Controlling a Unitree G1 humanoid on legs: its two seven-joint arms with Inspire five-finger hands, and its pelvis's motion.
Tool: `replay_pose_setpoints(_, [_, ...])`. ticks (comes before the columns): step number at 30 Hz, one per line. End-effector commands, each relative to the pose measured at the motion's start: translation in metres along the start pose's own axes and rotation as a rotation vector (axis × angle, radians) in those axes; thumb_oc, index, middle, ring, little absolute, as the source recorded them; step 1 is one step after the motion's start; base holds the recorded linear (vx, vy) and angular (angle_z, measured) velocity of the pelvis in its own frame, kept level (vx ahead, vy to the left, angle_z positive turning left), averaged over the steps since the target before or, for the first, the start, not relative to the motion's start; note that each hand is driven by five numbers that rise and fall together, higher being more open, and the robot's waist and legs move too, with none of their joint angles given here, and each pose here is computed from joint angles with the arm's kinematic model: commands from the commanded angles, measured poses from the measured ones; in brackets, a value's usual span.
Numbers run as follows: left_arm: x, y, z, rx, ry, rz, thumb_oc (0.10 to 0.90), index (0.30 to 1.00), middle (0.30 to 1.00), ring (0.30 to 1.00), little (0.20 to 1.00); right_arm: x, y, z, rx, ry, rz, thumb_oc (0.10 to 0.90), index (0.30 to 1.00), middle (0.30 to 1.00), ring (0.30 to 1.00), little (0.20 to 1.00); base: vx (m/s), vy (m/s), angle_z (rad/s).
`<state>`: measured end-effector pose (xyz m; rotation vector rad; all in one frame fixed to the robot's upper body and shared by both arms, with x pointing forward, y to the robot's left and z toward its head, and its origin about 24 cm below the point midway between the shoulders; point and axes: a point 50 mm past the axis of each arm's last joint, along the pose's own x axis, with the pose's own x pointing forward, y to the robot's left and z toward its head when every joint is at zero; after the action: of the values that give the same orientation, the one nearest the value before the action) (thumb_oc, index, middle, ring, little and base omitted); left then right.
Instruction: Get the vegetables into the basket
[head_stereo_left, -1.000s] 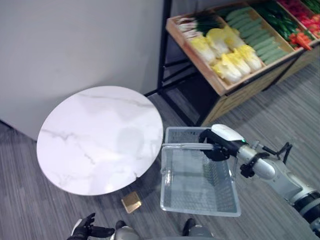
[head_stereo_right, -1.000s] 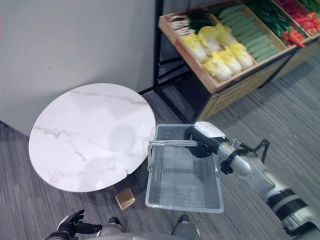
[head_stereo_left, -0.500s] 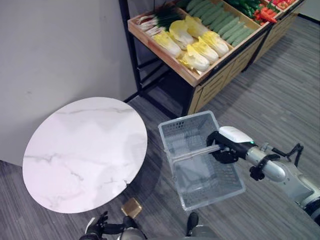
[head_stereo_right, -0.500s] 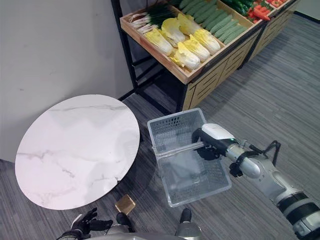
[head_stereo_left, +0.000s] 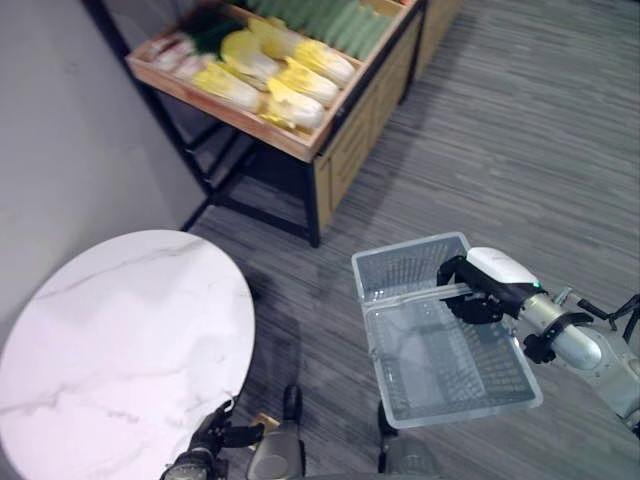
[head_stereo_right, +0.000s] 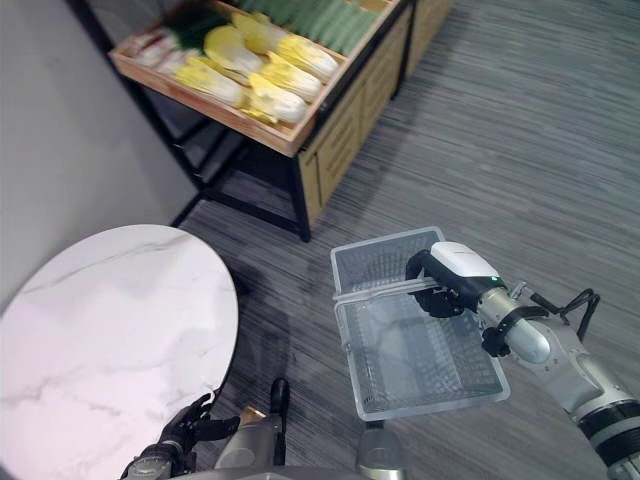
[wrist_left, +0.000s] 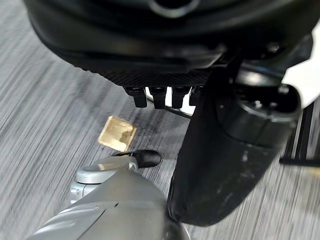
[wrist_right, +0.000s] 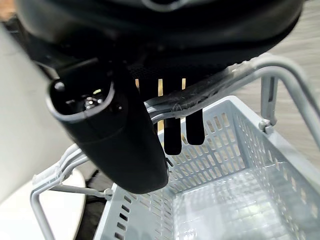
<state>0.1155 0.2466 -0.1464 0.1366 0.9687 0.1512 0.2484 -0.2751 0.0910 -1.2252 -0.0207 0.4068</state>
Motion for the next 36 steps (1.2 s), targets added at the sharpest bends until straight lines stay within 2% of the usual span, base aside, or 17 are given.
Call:
replay_pose_setpoints(1, [-0.006, 0.004, -0.017, 0.061, 0.049, -0.013, 0.900, 1.000, 1.000, 1.000, 1.000, 0.007, -0.059, 0.035, 0.023, -0.226, -0.253, 0.400, 0.300, 0.300, 0.300, 0.300, 0.12, 0.216, -0.97])
replay_pose_setpoints(6, [-0.006, 0.004, -0.016, 0.103, 0.044, -0.031, 0.900, 1.000, 1.000, 1.000, 1.000, 0.004, -0.047, 0.016, 0.055, -0.130, -0.245, 0.400, 0.300, 0.300, 0.300, 0.300, 0.08, 0.223, -0.47])
replay_pose_setpoints(8, [-0.005, 0.009, -0.012, 0.108, 0.028, -0.021, 0.900, 1.000, 1.000, 1.000, 1.000, 0.000, -0.036, -0.007, 0.070, -0.012, -0.252, 0.400, 0.300, 0.300, 0.300, 0.300, 0.05, 0.225, -0.66])
replay_pose_setpoints(13, [-0.005, 0.020, -0.005, 0.107, -0.002, 0.011, 0.900, 1.000, 1.000, 1.000, 1.000, -0.001, -0.025, -0.026, 0.093, 0.088, -0.266, 0.400, 0.300, 0.300, 0.300, 0.300, 0.00, 0.097, -0.69])
replay_pose_setpoints(24, [-0.009, 0.020, -0.017, 0.104, 0.035, 0.006, 0.900, 1.000, 1.000, 1.000, 1.000, -0.045, 0.011, -0.067, 0.166, 0.325, -0.249, 0.400, 0.300, 0.300, 0.300, 0.300, 0.02, -0.018, -0.14])
replay_pose_setpoints(27, [-0.009, 0.017, -0.019, 0.109, 0.039, -0.002, 0.900, 1.000, 1.000, 1.000, 1.000, -0.057, 0.028, -0.083, 0.189, 0.425, -0.227, 0.400, 0.300, 0.300, 0.300, 0.300, -0.01, -0.073, 0.06])
replay_pose_setpoints(30, [-0.008, 0.012, -0.017, 0.117, 0.037, -0.003, 0.900, 1.000, 1.000, 1.000, 1.000, -0.069, 0.060, -0.096, 0.281, 0.547, -0.205, 0.400, 0.300, 0.300, 0.300, 0.300, -0.01, -0.063, 0.08])
replay_pose_setpoints(31, [-0.008, 0.012, -0.017, 0.117, 0.037, -0.003, 0.900, 1.000, 1.000, 1.000, 1.000, -0.069, 0.060, -0.096, 0.281, 0.547, -0.206, 0.400, 0.300, 0.300, 0.300, 0.300, 0.00, -0.031, 0.07])
replay_pose_setpoints(34, [-0.007, 0.001, -0.019, 0.107, 0.042, -0.013, 0.900, 1.000, 1.000, 1.000, 1.000, -0.089, 0.107, -0.107, 0.447, 0.730, -0.186, 0.400, 0.300, 0.300, 0.300, 0.300, 0.01, -0.036, 0.04])
replay_pose_setpoints(35, [-0.007, 0.001, -0.019, 0.107, 0.042, -0.013, 0.900, 1.000, 1.000, 1.000, 1.000, -0.089, 0.107, -0.107, 0.448, 0.730, -0.186, 0.400, 0.300, 0.300, 0.300, 0.300, 0.03, -0.025, 0.05])
replay_pose_setpoints(36, [-0.008, -0.003, -0.021, 0.117, 0.046, -0.015, 0.900, 1.000, 1.000, 1.000, 1.000, -0.090, 0.124, -0.106, 0.541, 0.777, -0.213, 0.400, 0.300, 0.300, 0.300, 0.300, 0.00, 0.000, 0.00])
